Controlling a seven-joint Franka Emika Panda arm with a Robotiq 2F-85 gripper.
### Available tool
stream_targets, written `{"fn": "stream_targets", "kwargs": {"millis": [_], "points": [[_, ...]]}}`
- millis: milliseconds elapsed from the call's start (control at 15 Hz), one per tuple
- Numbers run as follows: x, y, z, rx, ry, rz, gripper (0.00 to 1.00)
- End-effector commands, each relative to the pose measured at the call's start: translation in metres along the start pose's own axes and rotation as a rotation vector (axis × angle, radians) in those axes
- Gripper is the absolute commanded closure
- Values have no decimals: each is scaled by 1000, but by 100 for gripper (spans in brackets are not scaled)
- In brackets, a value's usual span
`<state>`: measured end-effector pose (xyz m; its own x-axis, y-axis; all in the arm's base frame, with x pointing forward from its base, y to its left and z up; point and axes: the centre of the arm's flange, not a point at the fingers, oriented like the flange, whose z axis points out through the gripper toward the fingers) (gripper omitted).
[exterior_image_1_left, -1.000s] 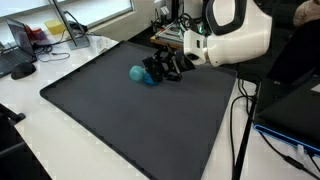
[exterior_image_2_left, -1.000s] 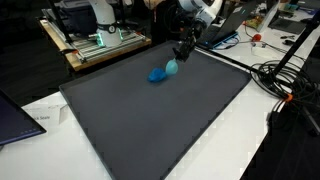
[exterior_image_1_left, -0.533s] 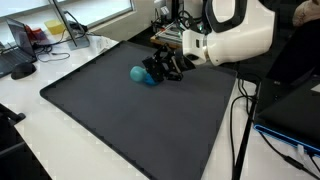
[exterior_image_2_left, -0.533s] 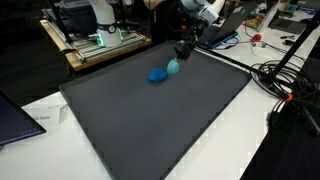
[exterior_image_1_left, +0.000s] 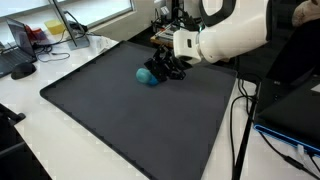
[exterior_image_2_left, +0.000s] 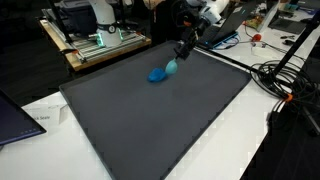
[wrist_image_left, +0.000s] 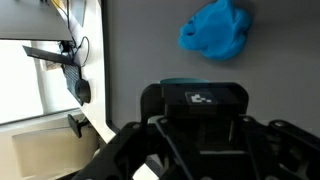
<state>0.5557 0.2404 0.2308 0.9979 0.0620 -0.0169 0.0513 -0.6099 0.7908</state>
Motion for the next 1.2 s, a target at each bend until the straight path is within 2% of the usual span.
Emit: {"fn": "stream_targets", "kwargs": {"millis": [0, 400, 600, 1133], "points": [[7, 17, -2, 85, -45, -23, 79], [13, 31, 6, 160, -94, -21, 79], [15, 41, 7, 225, -104, -22, 79], [9, 130, 20, 583, -93, -2, 79]]}}
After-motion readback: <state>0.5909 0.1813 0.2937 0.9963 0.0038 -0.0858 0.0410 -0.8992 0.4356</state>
